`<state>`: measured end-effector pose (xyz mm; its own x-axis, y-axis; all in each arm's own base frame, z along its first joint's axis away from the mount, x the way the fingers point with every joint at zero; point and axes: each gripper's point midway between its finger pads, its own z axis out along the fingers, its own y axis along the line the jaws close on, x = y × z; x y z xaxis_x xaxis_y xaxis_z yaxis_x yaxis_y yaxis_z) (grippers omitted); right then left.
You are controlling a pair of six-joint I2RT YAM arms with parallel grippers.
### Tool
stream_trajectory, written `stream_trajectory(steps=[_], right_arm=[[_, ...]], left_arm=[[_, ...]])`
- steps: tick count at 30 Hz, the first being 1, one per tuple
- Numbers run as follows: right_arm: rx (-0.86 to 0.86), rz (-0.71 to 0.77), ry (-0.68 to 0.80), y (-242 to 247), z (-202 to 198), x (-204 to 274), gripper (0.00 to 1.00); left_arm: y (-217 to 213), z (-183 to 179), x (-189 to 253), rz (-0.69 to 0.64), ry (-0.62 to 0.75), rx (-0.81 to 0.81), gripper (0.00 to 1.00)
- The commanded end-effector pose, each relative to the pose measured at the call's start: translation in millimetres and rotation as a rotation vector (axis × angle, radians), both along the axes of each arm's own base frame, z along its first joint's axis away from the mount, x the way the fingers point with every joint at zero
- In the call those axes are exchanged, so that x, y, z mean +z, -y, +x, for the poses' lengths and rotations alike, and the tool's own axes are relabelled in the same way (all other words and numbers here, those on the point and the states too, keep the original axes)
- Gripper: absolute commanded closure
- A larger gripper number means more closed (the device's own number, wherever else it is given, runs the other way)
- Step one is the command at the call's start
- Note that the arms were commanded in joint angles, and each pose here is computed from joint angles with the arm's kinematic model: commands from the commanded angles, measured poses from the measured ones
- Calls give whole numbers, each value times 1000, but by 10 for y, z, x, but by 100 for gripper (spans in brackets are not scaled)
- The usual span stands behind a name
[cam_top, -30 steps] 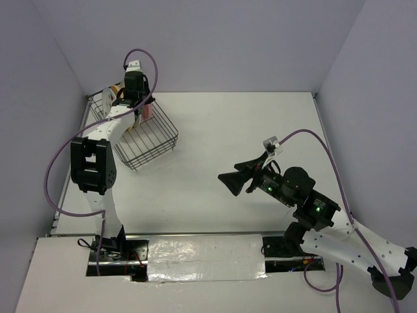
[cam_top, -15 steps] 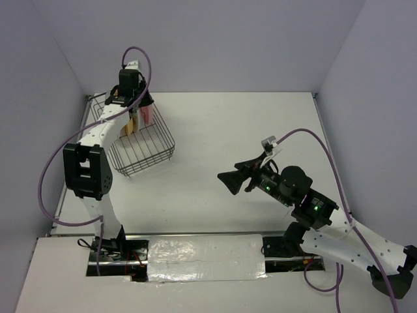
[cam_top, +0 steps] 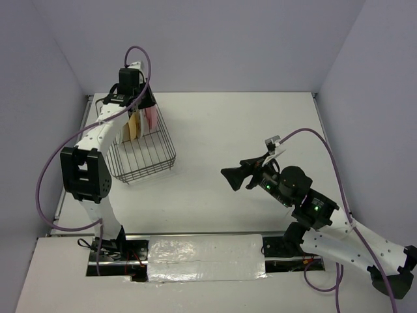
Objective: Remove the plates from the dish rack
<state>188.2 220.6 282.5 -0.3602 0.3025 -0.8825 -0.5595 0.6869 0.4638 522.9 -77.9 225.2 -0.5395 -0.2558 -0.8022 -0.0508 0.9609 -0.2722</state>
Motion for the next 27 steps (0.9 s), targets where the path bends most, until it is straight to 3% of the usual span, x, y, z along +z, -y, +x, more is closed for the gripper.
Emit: stream_trajectory(steps=[1, 8, 24, 27], right_arm=[[-25, 48, 64, 75, 4, 304, 0], [-22, 58, 72, 102, -24, 337, 0], [4, 63, 69, 76, -64, 363, 0], [16, 68, 69, 58, -78, 364, 0]], left_arm=[[-118, 314, 1403, -37, 417, 54, 100], [-275, 426, 1353, -165, 439, 72, 100], [-226, 482, 1489, -209, 453, -40, 100], [-127, 478, 1628, -163, 457, -58, 100]])
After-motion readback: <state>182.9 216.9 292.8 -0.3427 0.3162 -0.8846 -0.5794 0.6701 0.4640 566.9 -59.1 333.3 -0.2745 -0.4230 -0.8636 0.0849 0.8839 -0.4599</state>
